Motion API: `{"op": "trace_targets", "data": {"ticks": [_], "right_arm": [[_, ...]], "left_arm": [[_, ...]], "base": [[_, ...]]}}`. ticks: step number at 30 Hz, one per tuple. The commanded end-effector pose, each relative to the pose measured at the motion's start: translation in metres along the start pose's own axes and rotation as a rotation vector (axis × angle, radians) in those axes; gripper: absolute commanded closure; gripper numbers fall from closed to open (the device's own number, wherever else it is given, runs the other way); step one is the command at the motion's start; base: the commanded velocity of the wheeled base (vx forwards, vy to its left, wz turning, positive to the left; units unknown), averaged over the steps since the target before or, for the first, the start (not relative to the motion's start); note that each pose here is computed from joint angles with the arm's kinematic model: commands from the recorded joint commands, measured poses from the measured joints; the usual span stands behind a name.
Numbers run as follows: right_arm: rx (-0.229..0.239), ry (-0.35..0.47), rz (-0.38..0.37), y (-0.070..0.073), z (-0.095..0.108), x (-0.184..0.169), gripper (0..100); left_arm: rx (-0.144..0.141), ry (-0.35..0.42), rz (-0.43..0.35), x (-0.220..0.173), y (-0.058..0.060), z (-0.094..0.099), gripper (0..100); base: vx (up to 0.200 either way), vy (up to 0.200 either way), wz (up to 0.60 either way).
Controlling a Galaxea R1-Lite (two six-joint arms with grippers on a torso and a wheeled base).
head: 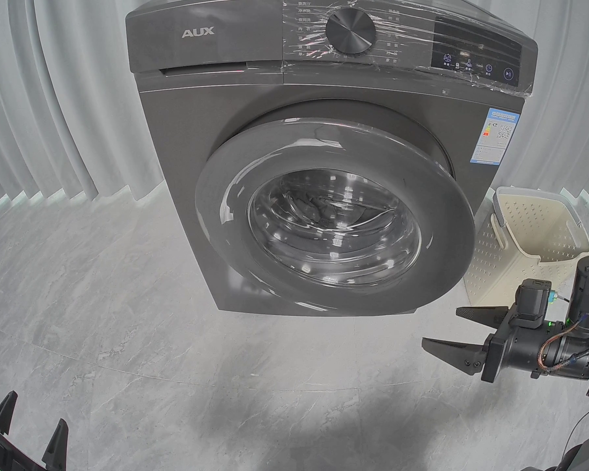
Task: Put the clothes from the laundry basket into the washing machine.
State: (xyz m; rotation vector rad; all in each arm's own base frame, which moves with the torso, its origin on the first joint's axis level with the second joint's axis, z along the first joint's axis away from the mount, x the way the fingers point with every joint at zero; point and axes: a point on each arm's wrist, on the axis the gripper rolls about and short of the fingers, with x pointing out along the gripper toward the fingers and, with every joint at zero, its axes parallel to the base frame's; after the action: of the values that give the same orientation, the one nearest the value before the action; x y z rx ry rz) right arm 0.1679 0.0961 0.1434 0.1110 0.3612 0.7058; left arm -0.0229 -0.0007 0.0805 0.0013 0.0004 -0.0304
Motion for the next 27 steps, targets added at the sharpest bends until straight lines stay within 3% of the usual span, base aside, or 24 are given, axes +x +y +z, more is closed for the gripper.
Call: {"op": "trace_targets", "data": {"ticks": [1,12,19,27], "right_arm": [[-0.002,0.014,0.016,0.002,-0.002,0.004,0],[-0.02,-0.096,0.008,-0.006,0.013,0.032,0],[-0.032,-0.187,-0.056,-0.011,0.03,0.045,0],[-0.036,-0.153,-0.053,-0.007,0.018,0.035,0]], "left_arm": [[0.0,0.001,0.0,0.0,0.0,-0.005,0],[-0.001,0.003,0.0,0.0,0.0,-0.005,0],[-0.001,0.003,0.001,0.0,0.0,-0.005,0],[-0.001,0.001,0.001,0.0,0.0,-0.005,0]], "base": [[0.2,0.0,0.0],[0.2,0.0,0.0],[0.0,0.0,0.0],[0.0,0.0,0.0]]}}
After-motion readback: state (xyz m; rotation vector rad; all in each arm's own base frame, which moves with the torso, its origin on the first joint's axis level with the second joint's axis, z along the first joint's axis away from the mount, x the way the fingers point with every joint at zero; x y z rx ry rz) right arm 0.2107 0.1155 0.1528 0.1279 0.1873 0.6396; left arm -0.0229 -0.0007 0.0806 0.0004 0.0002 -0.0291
